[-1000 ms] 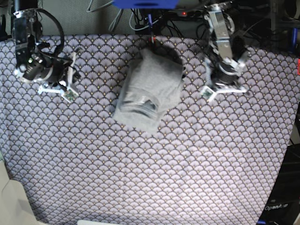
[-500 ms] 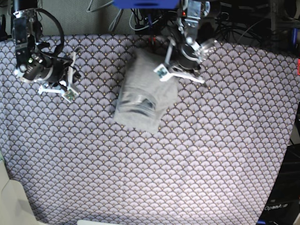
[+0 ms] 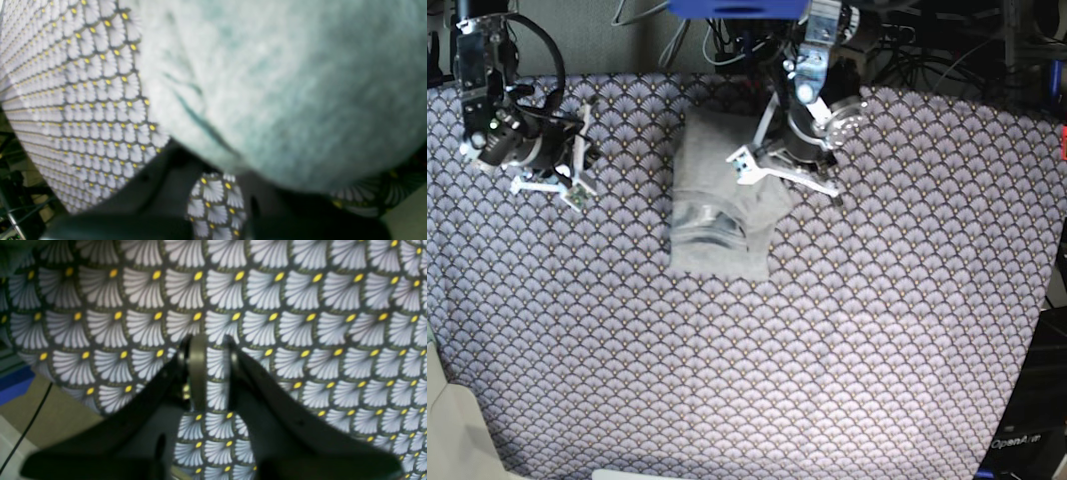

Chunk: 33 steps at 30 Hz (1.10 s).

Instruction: Fold the T-shirt properly

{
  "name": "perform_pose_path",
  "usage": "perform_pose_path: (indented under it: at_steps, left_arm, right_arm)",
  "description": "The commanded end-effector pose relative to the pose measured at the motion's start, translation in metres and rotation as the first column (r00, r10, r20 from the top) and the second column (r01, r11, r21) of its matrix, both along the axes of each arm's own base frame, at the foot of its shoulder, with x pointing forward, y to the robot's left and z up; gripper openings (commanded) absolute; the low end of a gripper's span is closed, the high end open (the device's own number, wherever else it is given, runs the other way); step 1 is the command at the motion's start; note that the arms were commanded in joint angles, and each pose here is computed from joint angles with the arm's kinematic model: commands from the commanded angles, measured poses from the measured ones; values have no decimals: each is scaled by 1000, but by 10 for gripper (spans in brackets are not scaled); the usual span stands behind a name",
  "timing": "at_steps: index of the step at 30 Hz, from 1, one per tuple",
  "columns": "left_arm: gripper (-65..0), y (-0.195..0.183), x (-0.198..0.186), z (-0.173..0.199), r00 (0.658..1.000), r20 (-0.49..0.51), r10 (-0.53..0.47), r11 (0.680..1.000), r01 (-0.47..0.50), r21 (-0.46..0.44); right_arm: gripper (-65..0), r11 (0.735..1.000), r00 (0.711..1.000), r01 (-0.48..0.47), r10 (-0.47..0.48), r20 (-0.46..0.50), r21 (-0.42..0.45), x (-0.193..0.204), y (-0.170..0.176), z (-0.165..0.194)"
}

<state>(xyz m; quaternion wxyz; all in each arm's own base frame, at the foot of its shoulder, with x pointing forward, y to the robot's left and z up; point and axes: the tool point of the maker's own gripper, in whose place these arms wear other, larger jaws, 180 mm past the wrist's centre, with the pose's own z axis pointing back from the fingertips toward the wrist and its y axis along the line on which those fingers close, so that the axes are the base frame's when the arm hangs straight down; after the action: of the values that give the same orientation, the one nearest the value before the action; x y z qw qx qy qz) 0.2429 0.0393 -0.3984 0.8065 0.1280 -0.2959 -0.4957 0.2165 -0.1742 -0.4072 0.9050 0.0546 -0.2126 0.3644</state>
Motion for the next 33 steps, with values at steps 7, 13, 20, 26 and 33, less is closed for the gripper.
perform_pose_path:
  at_steps: [7, 13, 20, 26, 33]
  left_arm:
    - [-650, 45, 14, 40, 987, 131, 91, 995, -96, 33]
    - [-650, 138, 7, 41, 954, 151, 259, 949, -280, 144]
    - [-650, 254, -33, 52, 793, 198, 576, 796, -599, 85]
    - [-650, 291, -86, 42, 740, 151, 655, 722, -672, 165]
    - [-650, 239, -128, 7, 802, 14, 597, 797, -595, 100]
  right_arm:
    - [-593, 1000, 999, -2, 2, 43, 1, 10, -3, 11]
    - [-647, 996, 995, 87, -85, 51, -24, 6, -33, 14]
    - [-650, 990, 985, 141, -139, 102, -12, -41, -53, 32]
    - [-650, 973, 972, 230, -229, 48, -7, -98, -75, 26]
    - [-650, 936, 939, 342, -345, -18, -79, -158, -104, 15]
